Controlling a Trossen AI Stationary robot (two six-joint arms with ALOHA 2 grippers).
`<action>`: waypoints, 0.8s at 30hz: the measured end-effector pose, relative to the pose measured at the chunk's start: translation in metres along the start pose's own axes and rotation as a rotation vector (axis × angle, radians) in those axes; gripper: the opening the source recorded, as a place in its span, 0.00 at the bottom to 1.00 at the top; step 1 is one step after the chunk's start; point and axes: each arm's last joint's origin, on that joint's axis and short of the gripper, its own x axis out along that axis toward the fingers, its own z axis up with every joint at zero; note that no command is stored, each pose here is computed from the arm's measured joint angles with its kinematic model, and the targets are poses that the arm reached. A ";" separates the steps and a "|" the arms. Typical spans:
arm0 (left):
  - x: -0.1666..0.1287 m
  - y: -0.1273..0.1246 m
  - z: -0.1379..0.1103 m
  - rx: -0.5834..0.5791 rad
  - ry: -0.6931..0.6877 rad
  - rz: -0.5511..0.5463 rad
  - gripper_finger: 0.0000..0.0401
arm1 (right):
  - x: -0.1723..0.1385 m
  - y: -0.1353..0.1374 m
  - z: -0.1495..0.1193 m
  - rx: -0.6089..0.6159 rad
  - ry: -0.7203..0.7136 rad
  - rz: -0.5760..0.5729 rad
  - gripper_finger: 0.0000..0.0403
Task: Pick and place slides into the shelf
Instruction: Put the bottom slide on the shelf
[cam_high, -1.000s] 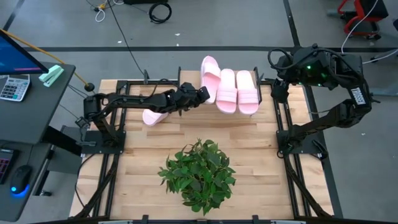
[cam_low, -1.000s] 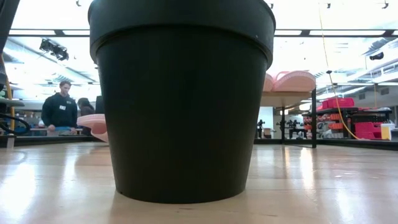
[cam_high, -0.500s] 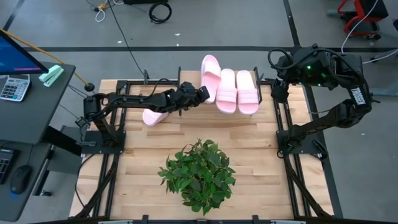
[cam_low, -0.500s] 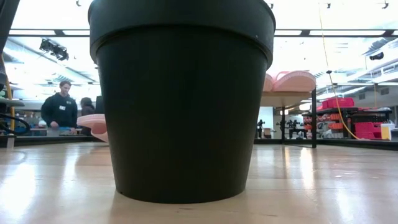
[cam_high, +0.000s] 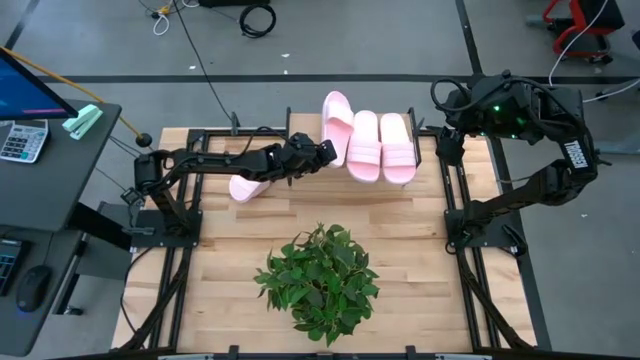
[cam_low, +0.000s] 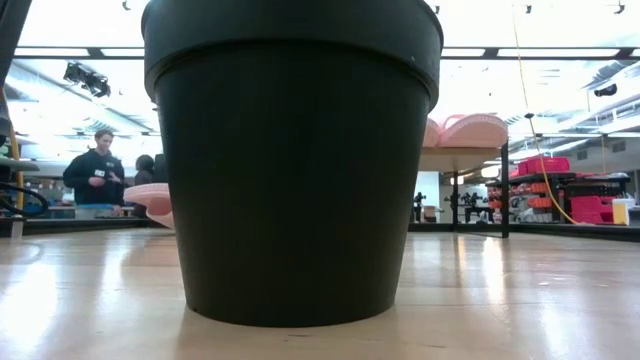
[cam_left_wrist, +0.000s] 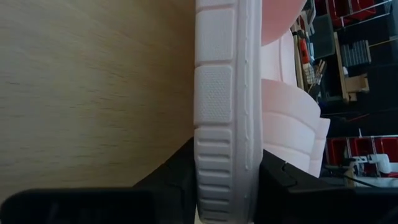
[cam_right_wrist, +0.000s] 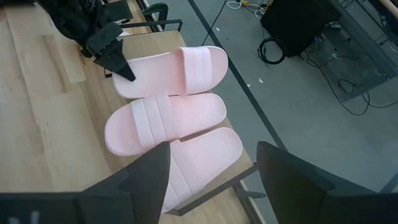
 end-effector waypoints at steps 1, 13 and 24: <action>0.000 0.000 0.000 0.000 0.000 0.000 0.28 | 0.000 0.000 0.000 0.000 0.000 0.000 0.61; 0.000 -0.001 0.000 -0.006 0.003 -0.006 0.30 | 0.000 0.000 0.000 0.002 0.000 0.000 0.61; 0.000 -0.003 0.001 -0.009 0.015 -0.029 0.39 | 0.000 0.000 0.000 0.008 0.000 0.000 0.61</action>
